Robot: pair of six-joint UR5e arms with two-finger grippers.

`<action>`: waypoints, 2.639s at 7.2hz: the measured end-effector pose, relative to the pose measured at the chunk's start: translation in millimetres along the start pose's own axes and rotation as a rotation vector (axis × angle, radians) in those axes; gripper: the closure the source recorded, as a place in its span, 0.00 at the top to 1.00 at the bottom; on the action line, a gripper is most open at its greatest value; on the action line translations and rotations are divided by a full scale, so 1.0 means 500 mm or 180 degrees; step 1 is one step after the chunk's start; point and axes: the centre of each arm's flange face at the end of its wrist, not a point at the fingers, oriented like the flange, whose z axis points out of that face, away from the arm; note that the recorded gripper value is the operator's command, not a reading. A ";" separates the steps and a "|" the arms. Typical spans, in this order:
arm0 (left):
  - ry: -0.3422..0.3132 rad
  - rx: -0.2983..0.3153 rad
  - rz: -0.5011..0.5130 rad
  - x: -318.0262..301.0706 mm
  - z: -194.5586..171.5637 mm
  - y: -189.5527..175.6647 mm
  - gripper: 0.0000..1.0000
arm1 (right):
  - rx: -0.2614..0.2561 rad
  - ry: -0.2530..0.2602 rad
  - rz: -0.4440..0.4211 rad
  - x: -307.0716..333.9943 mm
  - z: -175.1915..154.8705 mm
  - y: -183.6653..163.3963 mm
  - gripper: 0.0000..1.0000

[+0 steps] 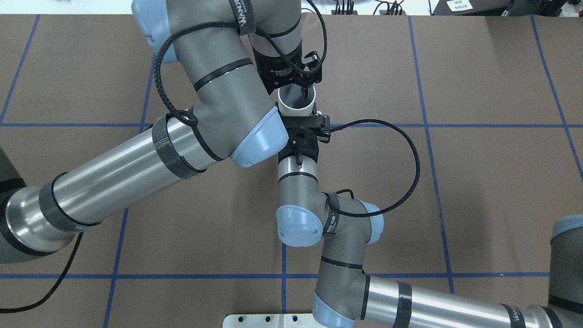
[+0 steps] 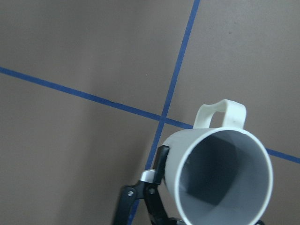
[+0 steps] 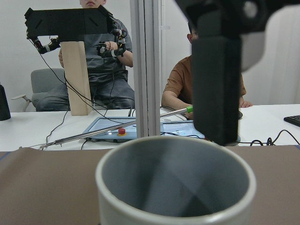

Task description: Left arm hands cup to right arm to dump lemon

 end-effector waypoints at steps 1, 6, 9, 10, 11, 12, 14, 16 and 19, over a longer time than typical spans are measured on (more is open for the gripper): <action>-0.0015 0.0009 -0.0015 -0.002 0.003 -0.004 0.78 | 0.0033 0.0009 -0.0035 -0.002 -0.008 0.005 0.41; -0.0108 0.0099 -0.0040 -0.006 0.028 -0.019 0.65 | 0.0120 0.0014 -0.0057 -0.004 -0.030 0.012 0.41; -0.0138 0.0099 -0.0035 -0.004 0.039 -0.010 0.60 | 0.0122 0.0010 -0.0050 -0.006 -0.032 0.011 0.41; -0.0143 0.0092 -0.0031 -0.003 0.042 -0.006 0.57 | 0.0123 0.0006 -0.0043 -0.008 -0.032 0.009 0.41; -0.0147 0.0087 -0.0030 -0.002 0.044 -0.004 0.47 | 0.0124 0.0003 -0.0038 -0.010 -0.033 0.007 0.41; -0.0149 0.0084 -0.0034 -0.002 0.045 -0.002 0.30 | 0.0124 0.0004 -0.0038 -0.010 -0.033 0.007 0.41; -0.0148 0.0082 -0.0041 -0.002 0.044 0.000 0.00 | 0.0124 0.0011 -0.0051 -0.004 -0.031 0.012 0.41; -0.0147 0.0079 -0.0043 -0.002 0.043 0.000 0.00 | 0.0128 0.0014 -0.0053 -0.001 -0.031 0.013 0.44; -0.0121 0.0076 -0.0036 0.002 0.033 0.003 0.00 | 0.0111 -0.0002 -0.0029 0.000 -0.036 0.023 1.00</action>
